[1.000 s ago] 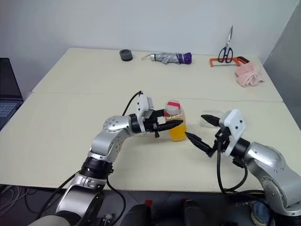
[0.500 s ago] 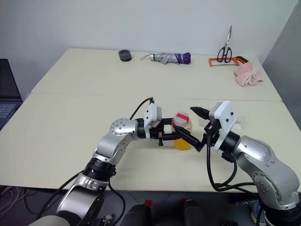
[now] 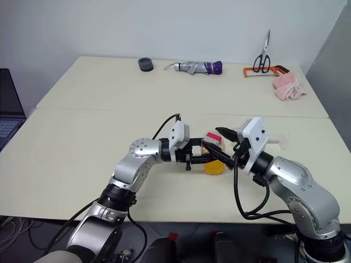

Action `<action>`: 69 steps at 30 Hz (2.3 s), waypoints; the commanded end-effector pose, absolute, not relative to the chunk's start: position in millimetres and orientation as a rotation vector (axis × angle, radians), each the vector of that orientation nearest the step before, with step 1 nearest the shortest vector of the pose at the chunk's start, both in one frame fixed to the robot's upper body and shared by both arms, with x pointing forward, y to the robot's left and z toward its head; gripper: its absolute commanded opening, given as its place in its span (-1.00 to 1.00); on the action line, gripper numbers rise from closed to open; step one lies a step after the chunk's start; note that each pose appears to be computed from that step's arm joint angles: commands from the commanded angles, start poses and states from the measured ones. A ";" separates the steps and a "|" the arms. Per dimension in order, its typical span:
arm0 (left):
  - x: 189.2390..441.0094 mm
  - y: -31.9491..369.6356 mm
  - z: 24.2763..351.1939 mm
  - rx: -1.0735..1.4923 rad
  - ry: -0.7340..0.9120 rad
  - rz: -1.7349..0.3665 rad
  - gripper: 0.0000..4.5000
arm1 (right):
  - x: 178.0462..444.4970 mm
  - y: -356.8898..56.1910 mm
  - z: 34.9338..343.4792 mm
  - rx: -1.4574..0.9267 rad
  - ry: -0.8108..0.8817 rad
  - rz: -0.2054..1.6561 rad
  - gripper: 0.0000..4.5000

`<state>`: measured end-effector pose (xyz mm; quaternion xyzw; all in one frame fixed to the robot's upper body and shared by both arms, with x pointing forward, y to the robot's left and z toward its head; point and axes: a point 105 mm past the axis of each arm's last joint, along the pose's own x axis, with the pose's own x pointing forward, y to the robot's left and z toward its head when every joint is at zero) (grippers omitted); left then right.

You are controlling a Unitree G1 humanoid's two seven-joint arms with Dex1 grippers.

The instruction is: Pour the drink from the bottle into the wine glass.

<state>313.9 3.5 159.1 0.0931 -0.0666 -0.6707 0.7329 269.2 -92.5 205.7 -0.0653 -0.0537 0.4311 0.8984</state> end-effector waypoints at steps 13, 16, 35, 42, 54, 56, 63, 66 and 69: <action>301.6 1.1 179.0 0.229 -0.214 -1.571 -0.19 | 286.6 -113.0 218.7 -0.354 -0.059 1.274 -0.17; 302.5 1.0 178.5 0.230 -0.212 -1.568 -0.19 | 290.1 -117.3 222.6 -0.324 -0.012 1.292 -0.17; 316.0 -1.8 175.1 0.211 -0.179 -1.505 -0.19 | 248.3 -83.1 224.8 -0.111 -0.235 0.678 1.00; 320.8 -2.8 176.3 0.221 -0.180 -1.495 -0.19 | 258.2 -84.4 218.3 -0.112 -0.244 0.528 1.00; 322.5 -2.7 176.0 0.239 -0.190 -1.490 -0.19 | 260.7 -78.9 203.5 -0.111 -0.186 0.567 -0.16; 322.7 -2.9 176.6 0.242 -0.195 -1.489 -0.19 | 261.4 -78.2 203.4 -0.108 -0.184 0.571 -0.19; 321.9 -1.4 177.1 0.250 -0.200 -1.495 -0.19 | 258.5 -71.8 203.9 -0.106 -0.192 0.690 -0.19; 321.3 0.6 180.3 0.259 -0.208 -1.512 -0.20 | 256.6 -71.7 202.0 -0.125 -0.175 0.890 -0.19; 320.2 1.5 184.1 0.280 -0.221 -1.534 -0.20 | 268.7 -87.0 198.2 -0.201 -0.111 1.042 -0.19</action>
